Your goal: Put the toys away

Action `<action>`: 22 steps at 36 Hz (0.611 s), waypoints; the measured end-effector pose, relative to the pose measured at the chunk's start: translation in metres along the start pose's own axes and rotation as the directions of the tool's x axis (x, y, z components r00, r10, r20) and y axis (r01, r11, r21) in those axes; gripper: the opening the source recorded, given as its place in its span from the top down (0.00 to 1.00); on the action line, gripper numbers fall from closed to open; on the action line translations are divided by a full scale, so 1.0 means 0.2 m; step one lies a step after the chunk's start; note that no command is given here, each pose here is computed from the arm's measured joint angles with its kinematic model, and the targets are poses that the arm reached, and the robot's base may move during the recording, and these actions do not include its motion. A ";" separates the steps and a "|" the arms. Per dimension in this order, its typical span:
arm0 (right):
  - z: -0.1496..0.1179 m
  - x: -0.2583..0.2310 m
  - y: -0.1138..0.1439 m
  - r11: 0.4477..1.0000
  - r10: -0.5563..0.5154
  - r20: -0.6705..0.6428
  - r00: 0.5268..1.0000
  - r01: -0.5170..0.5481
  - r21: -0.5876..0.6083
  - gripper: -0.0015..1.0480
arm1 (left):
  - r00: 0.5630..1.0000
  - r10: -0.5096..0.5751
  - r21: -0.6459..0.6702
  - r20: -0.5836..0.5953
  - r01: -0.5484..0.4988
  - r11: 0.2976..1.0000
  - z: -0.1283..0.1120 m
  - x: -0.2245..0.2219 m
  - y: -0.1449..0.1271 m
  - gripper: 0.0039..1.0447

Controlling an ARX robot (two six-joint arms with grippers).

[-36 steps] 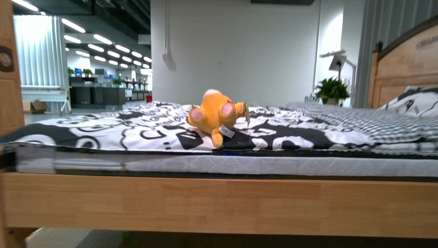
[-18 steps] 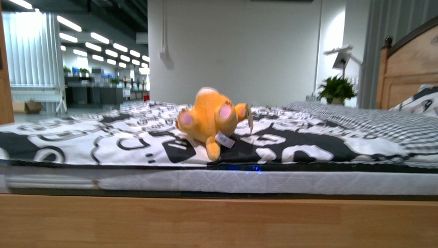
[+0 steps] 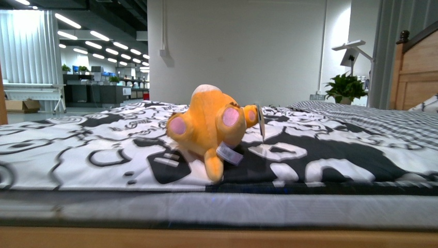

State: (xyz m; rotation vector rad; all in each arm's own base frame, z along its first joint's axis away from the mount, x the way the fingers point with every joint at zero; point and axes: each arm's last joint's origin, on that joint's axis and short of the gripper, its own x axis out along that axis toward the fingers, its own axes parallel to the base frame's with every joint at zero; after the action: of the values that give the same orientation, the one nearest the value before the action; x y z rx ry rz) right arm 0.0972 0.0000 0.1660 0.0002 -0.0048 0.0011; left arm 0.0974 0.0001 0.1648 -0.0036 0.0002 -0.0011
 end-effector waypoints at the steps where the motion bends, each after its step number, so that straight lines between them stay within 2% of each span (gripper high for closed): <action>1: 0.00 0.00 0.00 1.000 -0.001 -0.001 1.000 0.001 0.000 0.06 | 1.000 0.002 0.000 -0.001 -0.002 1.000 0.00 0.00 0.00 0.06; 12: 0.00 0.00 0.00 1.000 0.000 -0.001 1.000 0.000 0.000 0.06 | 1.000 0.002 0.000 0.000 -0.002 1.000 0.00 0.00 0.00 0.06; 14: 0.00 0.00 0.00 0.999 0.042 -0.031 0.999 -0.041 0.032 0.06 | 1.000 0.002 0.000 0.000 -0.002 1.000 0.00 0.00 0.00 0.06; 15: 0.00 0.01 -0.01 0.983 0.149 -0.078 0.986 -0.139 0.119 0.06 | 1.000 0.001 0.000 0.000 -0.001 1.000 0.00 0.00 0.00 0.06; 18: 0.06 0.06 -0.04 0.935 0.270 -0.097 0.958 -0.237 0.263 0.06 | 1.000 0.001 0.000 0.000 -0.001 1.000 0.00 0.00 0.00 0.06; 22: 0.20 0.16 -0.06 0.933 0.258 -0.044 0.965 -0.237 0.271 0.06 | 1.000 0.002 0.000 0.000 -0.002 1.000 0.00 0.00 0.00 0.06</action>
State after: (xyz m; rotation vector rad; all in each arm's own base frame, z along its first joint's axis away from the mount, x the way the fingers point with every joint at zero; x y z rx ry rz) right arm 0.1289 -0.0113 0.2061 0.2666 0.0744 0.2550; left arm 0.0974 0.0001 0.1649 -0.0036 -0.0002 0.0004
